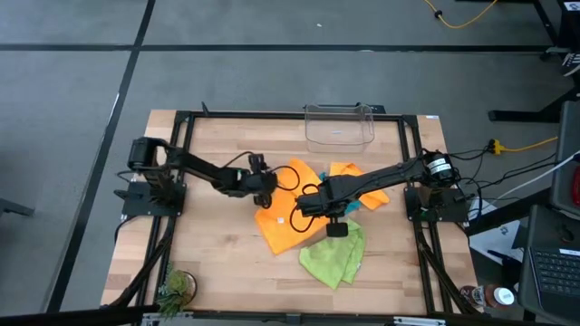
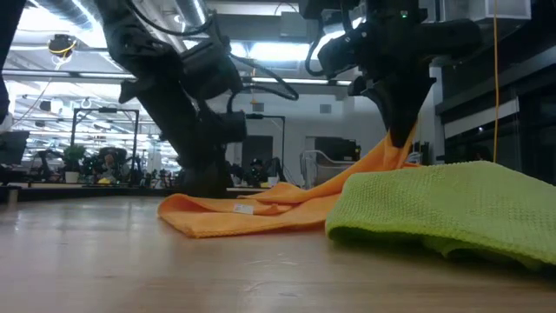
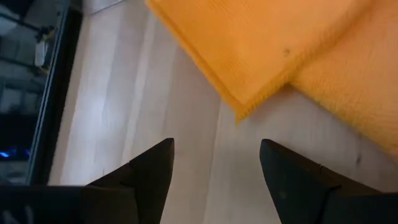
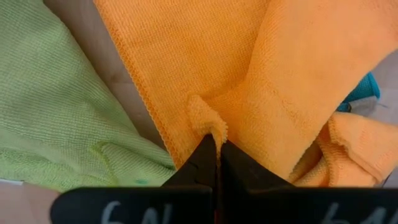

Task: Fold microfiber towels
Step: Fold the left yellow microfiber cloth

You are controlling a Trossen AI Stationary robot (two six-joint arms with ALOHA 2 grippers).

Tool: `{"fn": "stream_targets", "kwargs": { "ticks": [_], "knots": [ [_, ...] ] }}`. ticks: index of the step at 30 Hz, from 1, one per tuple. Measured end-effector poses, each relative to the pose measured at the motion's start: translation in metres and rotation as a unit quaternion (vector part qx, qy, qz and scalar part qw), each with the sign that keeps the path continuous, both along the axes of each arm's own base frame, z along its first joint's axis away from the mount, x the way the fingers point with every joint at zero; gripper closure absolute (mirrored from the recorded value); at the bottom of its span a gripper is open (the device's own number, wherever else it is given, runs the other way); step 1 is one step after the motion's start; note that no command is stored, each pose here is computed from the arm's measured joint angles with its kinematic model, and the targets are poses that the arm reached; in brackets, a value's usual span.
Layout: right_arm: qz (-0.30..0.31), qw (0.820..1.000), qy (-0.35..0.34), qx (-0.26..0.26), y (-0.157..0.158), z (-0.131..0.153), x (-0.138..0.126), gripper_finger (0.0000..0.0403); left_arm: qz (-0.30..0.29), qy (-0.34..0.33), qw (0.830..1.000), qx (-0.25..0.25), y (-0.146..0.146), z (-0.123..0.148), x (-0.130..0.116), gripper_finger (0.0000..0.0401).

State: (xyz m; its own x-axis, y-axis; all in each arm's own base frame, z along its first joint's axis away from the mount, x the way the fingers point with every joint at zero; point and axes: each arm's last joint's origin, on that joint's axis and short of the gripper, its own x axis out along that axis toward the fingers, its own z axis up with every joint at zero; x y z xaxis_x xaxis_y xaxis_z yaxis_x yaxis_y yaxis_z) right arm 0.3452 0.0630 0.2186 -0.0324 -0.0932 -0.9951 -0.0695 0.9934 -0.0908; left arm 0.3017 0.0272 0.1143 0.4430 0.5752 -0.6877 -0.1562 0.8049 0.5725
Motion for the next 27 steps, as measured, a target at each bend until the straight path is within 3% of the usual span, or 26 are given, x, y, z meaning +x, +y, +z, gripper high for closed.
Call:
{"fn": "stream_targets", "kwargs": {
  "ticks": [20,27],
  "knots": [
    [0.013,1.0,-0.002,0.001,0.0,0.0,0.001,0.0396,-0.125,0.029,0.99,0.061,0.001,0.0,0.012,0.017],
    [0.013,1.0,-0.002,0.001,0.0,0.0,0.001,0.0396,-0.159,0.038,0.985,0.061,0.011,-0.003,0.014,0.0182]
  ]
}}
